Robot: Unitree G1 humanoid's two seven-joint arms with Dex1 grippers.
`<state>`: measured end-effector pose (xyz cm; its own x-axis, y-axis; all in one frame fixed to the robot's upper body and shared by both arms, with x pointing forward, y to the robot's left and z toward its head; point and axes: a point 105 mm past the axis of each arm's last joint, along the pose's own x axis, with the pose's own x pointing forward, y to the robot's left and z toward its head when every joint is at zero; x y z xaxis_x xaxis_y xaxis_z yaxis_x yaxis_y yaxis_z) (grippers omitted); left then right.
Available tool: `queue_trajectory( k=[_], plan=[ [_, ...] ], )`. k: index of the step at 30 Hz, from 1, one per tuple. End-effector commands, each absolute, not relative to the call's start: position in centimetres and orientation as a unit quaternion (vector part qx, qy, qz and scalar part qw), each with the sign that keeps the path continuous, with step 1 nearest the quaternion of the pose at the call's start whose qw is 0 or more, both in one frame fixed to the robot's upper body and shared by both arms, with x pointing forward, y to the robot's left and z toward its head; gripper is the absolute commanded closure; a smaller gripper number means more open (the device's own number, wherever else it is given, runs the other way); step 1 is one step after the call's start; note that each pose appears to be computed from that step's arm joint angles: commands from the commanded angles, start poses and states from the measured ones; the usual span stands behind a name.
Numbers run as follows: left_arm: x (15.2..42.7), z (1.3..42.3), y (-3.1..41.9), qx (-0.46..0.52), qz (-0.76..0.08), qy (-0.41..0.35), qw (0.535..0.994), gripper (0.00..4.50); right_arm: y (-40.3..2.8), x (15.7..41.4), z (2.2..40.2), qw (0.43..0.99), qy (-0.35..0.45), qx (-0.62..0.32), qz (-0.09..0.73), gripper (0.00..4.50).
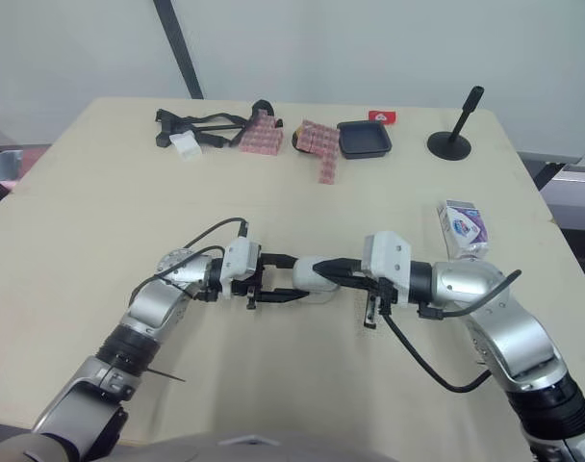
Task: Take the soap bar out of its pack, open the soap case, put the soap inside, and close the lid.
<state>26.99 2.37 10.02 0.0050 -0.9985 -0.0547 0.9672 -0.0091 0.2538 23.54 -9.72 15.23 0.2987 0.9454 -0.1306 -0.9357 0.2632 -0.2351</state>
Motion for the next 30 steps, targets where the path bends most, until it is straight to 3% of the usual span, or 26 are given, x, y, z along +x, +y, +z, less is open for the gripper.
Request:
queue_trajectory(
  k=[1,11,14,25,30],
  plan=[
    [27.4,10.5,2.9,0.119,-0.69,-0.079,0.709,2.63,-10.9,24.2,15.4,0.818,-0.009,-0.103,0.566,4.48],
    [27.4,10.4,2.9,0.12,-0.691,-0.077,0.708,2.63,-13.3,24.2,15.6,0.833,0.004,-0.107,0.542,4.48],
    [27.4,10.3,2.9,0.119,-0.692,-0.078,0.708,2.63,-13.6,23.7,15.0,0.817,-0.004,-0.148,0.558,3.74],
    [27.3,10.3,2.8,0.117,-0.692,-0.078,0.708,2.63,-14.9,22.4,13.2,0.8,-0.019,-0.15,0.581,0.05],
    [27.3,10.4,2.8,0.108,-0.69,-0.074,0.712,2.63,-15.2,22.1,13.1,0.799,-0.024,-0.145,0.584,0.02]
  ],
)
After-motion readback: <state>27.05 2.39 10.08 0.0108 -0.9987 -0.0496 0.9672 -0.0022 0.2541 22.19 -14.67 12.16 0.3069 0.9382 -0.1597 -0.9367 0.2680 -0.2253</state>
